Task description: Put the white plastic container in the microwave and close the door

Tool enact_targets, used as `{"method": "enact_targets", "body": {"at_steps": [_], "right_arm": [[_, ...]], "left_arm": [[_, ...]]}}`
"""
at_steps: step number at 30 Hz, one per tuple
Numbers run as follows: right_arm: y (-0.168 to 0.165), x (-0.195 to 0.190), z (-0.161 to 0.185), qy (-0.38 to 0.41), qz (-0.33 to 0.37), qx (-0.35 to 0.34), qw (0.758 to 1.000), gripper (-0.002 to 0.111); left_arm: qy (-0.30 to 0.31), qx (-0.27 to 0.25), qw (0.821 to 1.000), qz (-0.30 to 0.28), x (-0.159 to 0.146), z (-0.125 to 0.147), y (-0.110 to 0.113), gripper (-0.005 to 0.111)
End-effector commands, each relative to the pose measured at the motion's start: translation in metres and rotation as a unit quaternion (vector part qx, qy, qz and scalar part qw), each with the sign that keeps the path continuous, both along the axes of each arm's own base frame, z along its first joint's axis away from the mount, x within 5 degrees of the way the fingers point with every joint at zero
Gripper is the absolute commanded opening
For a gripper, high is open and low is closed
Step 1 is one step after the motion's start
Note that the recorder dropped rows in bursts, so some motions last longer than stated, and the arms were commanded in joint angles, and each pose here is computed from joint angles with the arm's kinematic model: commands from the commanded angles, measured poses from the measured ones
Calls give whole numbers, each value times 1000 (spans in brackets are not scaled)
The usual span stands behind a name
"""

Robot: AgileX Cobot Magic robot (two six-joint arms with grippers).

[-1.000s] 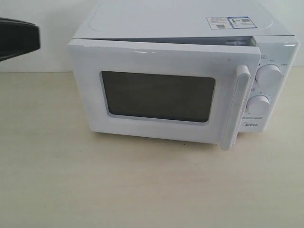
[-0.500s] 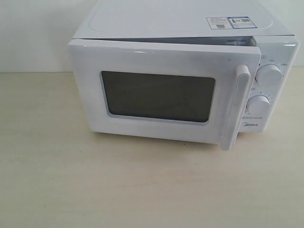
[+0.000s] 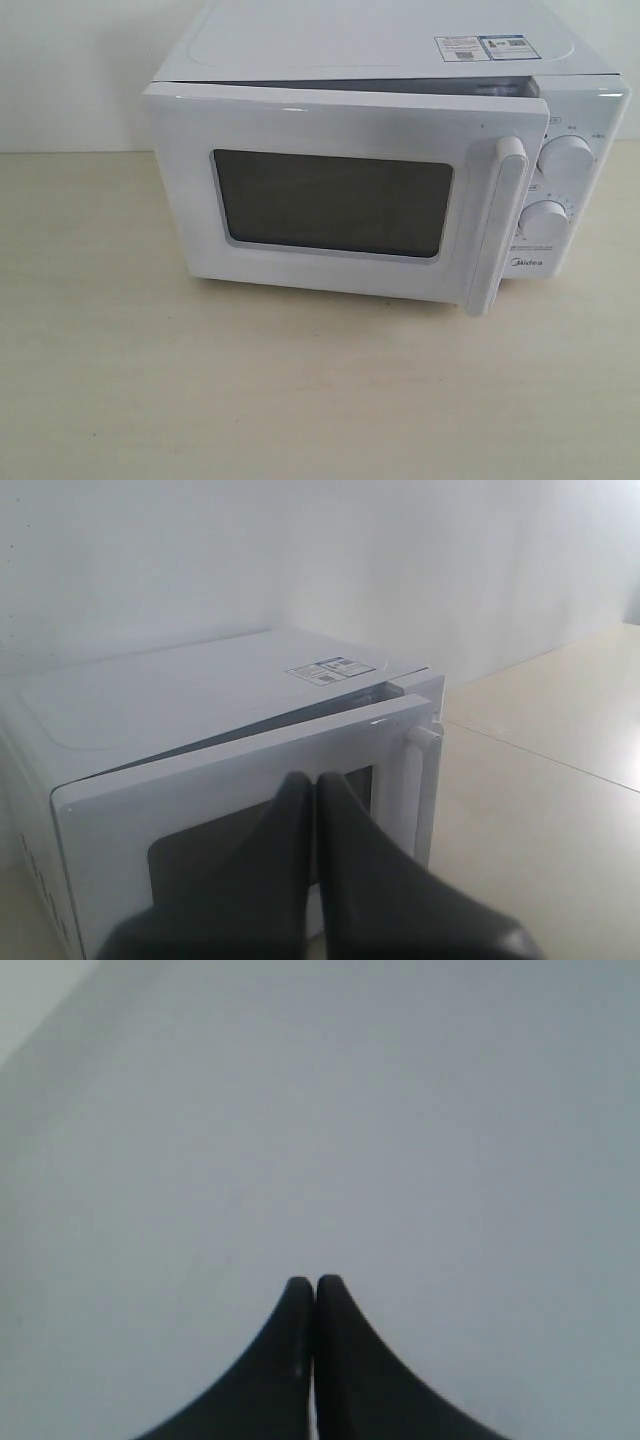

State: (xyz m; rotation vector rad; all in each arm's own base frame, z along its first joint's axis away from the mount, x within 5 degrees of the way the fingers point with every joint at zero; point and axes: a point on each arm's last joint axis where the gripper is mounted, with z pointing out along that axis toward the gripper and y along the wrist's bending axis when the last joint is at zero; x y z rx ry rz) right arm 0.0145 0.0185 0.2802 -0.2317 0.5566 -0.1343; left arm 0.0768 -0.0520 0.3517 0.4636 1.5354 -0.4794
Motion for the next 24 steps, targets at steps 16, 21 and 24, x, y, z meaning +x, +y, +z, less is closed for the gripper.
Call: {"method": "enact_targets", "body": {"at_steps": [16,21,24], "right_arm": [[-25,1,78,334,65,322,884,0],[-21,9,76,433,59,341,832,0],[-9,14,73,491,89,293,816,0]], "left_arm": [[-1,-13,1000,5,0,0,1,4],[-1,-13,1000,5,0,0,1,4],[-1,-13,1000,5,0,0,1,4]]}}
